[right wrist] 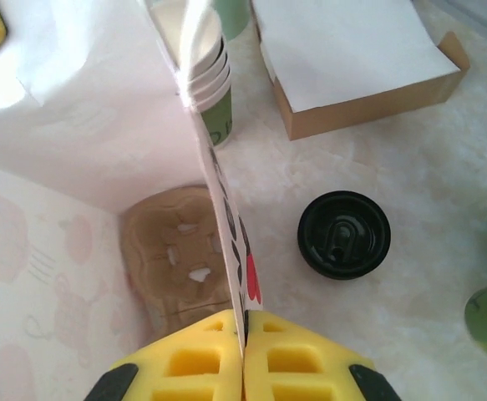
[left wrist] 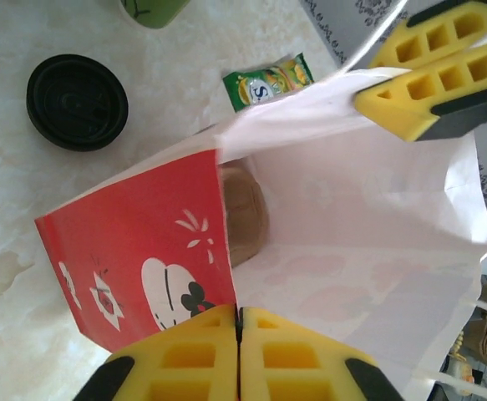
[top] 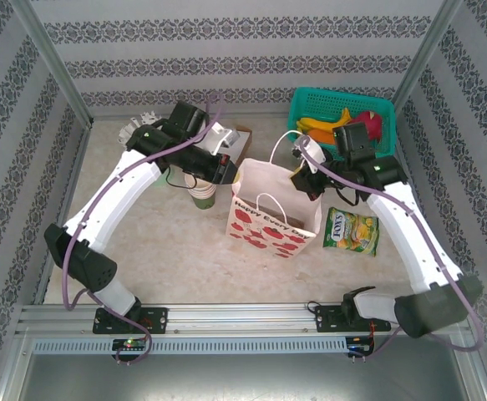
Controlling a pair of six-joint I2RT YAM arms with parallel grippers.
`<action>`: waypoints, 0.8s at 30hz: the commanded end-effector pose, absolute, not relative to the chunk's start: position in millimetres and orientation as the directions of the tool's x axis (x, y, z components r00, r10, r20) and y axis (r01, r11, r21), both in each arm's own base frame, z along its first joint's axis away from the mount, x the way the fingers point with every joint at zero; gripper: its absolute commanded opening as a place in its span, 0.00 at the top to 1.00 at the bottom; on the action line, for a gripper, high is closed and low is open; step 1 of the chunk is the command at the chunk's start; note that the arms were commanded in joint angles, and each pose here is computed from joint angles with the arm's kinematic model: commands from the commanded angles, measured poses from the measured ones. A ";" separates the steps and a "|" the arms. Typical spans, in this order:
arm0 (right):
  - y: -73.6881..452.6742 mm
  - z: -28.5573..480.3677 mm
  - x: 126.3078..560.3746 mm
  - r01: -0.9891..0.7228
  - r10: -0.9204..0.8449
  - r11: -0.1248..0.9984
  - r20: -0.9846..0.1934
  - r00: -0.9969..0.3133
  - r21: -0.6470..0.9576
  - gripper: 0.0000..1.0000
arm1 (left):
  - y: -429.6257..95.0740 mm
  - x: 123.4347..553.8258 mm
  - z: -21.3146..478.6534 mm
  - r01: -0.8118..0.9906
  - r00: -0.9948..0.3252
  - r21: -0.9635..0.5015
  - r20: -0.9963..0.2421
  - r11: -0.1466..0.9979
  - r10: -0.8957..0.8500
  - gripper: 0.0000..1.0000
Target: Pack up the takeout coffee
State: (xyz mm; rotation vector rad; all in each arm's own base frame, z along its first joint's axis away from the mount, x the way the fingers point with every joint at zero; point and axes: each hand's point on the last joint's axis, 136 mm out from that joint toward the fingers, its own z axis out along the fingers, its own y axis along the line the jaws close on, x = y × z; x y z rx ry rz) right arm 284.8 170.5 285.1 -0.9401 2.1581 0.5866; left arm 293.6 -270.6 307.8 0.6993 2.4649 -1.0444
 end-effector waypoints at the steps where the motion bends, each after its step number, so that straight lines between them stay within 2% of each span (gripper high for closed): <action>1: 161.5 300.2 281.0 -0.618 -0.292 0.763 -0.752 -0.591 0.189 1.00 | -258.2 295.3 333.7 0.598 -0.774 -0.558 -0.589 0.575 0.234 0.79; 6: 153.6 310.3 264.4 -0.457 -0.157 0.864 -0.753 -0.639 0.208 1.00 | -236.1 312.4 353.8 0.561 -0.744 -0.540 -0.661 0.628 0.096 0.38; 9: 151.3 307.8 258.0 -0.360 -0.055 0.894 -0.732 -0.680 0.268 1.00 | -223.0 320.9 360.0 0.529 -0.715 -0.508 -0.698 0.680 0.035 0.21; 14: 152.3 299.6 257.0 -0.242 0.043 0.924 -0.708 -0.705 0.296 1.00 | -201.3 335.4 359.9 0.442 -0.676 -0.454 -0.735 0.774 -0.045 0.00; 24: 177.9 284.4 263.5 -0.144 0.121 0.930 -0.650 -0.750 0.339 1.00 | -182.6 347.8 348.9 0.333 -0.676 -0.416 -0.731 0.846 -0.093 0.01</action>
